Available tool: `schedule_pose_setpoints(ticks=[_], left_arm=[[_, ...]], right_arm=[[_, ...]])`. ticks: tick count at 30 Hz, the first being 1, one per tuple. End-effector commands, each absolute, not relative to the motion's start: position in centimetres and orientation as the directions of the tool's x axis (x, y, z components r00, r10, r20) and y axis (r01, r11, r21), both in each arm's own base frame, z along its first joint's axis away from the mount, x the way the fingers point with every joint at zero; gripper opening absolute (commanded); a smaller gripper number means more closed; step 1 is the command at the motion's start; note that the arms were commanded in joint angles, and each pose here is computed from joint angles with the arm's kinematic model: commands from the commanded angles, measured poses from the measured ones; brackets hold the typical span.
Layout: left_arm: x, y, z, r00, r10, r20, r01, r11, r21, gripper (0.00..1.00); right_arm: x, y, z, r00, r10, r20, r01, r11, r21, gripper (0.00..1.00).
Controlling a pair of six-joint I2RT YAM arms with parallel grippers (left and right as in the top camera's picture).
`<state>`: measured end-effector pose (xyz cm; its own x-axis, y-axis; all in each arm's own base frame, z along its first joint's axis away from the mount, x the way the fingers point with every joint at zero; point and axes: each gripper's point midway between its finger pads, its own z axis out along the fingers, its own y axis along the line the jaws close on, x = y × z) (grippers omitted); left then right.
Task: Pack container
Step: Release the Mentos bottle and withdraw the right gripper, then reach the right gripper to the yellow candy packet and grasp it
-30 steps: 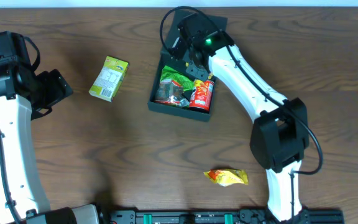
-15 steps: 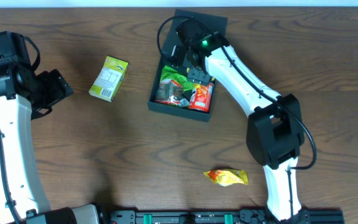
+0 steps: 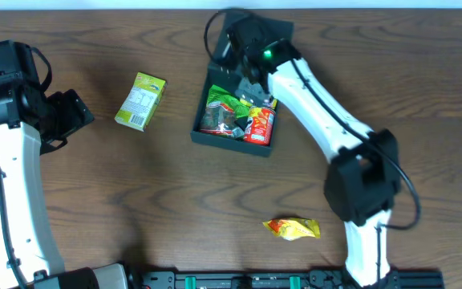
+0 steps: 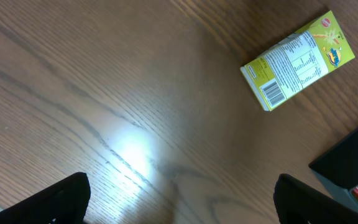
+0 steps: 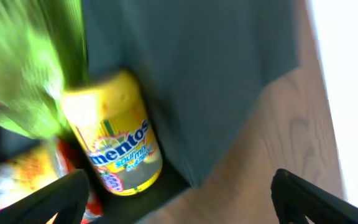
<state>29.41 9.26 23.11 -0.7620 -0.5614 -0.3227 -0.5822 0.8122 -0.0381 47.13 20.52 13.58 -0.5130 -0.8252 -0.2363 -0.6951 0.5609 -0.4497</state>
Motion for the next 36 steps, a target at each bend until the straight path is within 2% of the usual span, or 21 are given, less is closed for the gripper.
schedule_pose_setpoints(ticks=[1, 4, 6, 10, 15, 19, 24, 28, 31, 33, 36], left_arm=[[29.2, 9.3, 23.0, -0.758, -0.570, -0.318, -0.590, 0.806, -0.038, 0.95], [29.2, 9.3, 23.0, -0.758, -0.570, -0.317, -0.590, 0.806, -0.038, 0.95], [29.2, 9.3, 23.0, -0.758, -0.570, -0.318, -0.590, 0.806, -0.038, 0.95], [29.2, 9.3, 23.0, -0.758, -0.570, -0.318, -0.590, 0.806, -0.038, 0.95], [29.2, 9.3, 23.0, -0.758, -0.570, -0.318, -0.590, 0.806, -0.038, 0.95], [29.2, 9.3, 23.0, -0.758, -0.570, -0.318, -0.590, 0.806, -0.038, 0.95], [29.2, 9.3, 23.0, -0.758, -0.570, -0.317, -0.590, 0.806, -0.038, 0.95], [29.2, 9.3, 23.0, -0.758, -0.570, -0.318, -0.590, 0.806, -0.038, 0.95], [29.2, 9.3, 23.0, -0.758, -0.570, -0.318, -0.590, 0.806, -0.038, 0.95], [29.2, 9.3, 23.0, -0.758, -0.570, -0.317, -0.590, 0.806, -0.038, 0.95], [29.2, 9.3, 23.0, -0.758, -0.570, -0.318, -0.590, 0.806, -0.038, 0.95]], right_arm=[[45.5, 22.8, 22.1, -0.609, -0.569, -0.552, -0.519, 0.813, -0.265, 0.99], [43.2, 23.5, 24.6, -0.725, -0.298, -0.621, -0.340, 0.939, -0.055, 0.99], [41.2, 23.9, 25.0, -0.791, -0.140, -0.595, -0.215, 0.975, 0.056, 0.99], [37.0, 25.0, 24.4, -0.856, -0.059, -0.513, -0.125, 0.988, 0.094, 0.99], [31.5, 24.1, 22.8, -0.868, -0.315, -0.384, -0.274, 0.949, -0.158, 0.99], [27.7, 22.6, 22.4, -0.835, -0.476, -0.278, -0.358, 0.852, -0.382, 0.99], [23.8, 22.1, 21.3, -0.767, -0.624, -0.153, -0.509, 0.735, -0.447, 0.99], [21.4, 20.4, 19.6, -0.752, -0.652, -0.097, -0.565, 0.714, -0.414, 0.99], [18.2, 20.2, 16.8, -0.678, -0.734, -0.034, -0.704, 0.662, -0.256, 0.99], [16.1, 20.9, 15.3, -0.614, -0.788, -0.040, -0.779, 0.613, -0.129, 0.99], [12.5, 21.8, 13.4, -0.491, -0.866, -0.091, -0.871, 0.487, 0.066, 0.99]])
